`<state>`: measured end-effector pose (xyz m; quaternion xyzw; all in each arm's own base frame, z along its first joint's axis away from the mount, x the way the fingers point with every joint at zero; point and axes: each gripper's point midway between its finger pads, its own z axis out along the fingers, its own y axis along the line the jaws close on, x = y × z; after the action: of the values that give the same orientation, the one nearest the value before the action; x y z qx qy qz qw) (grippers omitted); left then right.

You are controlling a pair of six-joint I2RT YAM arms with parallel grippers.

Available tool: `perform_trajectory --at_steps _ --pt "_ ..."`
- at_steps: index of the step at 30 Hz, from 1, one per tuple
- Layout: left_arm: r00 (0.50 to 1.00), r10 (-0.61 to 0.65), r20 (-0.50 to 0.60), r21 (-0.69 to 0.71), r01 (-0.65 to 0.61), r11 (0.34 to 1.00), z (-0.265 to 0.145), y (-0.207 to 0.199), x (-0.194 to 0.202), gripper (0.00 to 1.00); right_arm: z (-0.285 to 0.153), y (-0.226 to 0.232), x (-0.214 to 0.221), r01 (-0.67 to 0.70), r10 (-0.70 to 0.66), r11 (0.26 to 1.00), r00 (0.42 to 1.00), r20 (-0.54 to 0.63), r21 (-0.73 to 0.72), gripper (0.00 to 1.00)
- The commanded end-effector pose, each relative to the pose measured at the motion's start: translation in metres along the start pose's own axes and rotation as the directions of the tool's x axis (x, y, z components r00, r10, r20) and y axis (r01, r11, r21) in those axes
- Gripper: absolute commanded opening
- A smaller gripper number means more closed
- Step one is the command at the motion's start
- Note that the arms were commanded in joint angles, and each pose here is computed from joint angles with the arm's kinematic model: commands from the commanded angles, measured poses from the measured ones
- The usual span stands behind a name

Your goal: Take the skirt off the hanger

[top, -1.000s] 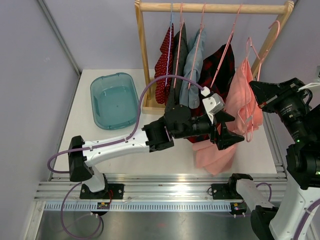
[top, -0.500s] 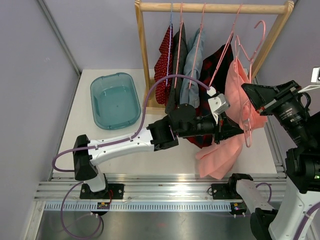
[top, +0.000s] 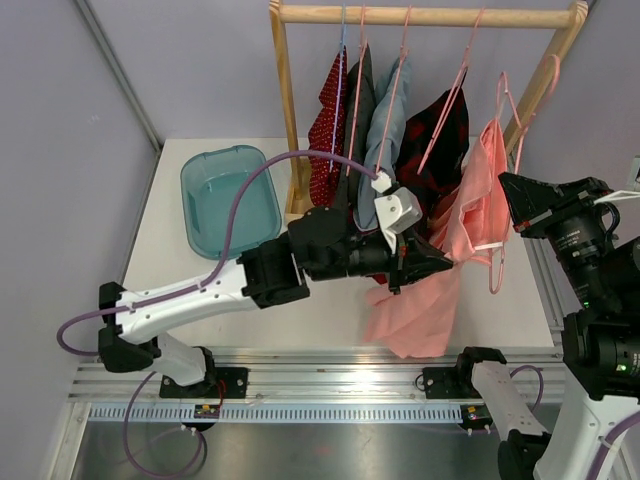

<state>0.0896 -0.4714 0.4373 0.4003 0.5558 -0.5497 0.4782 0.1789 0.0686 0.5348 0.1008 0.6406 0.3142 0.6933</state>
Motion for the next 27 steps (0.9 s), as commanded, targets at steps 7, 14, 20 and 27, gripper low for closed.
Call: perform_trajectory --at_steps 7,14,20,27 --pt "0.999 0.03 0.021 0.197 -0.034 0.98 0.0 -0.086 -0.013 0.0 0.0 -0.042 -0.049 0.054 -0.115 0.976 0.95 0.29 0.209 0.0" --pt "0.996 0.062 -0.058 0.339 -0.039 0.94 0.009 -0.148 0.019 0.0 0.0 -0.068 -0.07 0.015 -0.153 0.939 0.913 0.378 0.343 0.0" --pt "0.994 0.067 -0.087 0.294 -0.039 0.955 0.009 -0.146 0.034 0.0 0.005 -0.068 -0.074 0.009 -0.147 0.94 0.913 0.381 0.341 0.0" --pt "0.962 0.182 -0.206 -0.146 -0.214 0.966 -0.025 -0.045 0.048 0.0 -0.023 -0.006 -0.057 0.02 -0.053 0.993 0.954 0.294 0.113 0.0"
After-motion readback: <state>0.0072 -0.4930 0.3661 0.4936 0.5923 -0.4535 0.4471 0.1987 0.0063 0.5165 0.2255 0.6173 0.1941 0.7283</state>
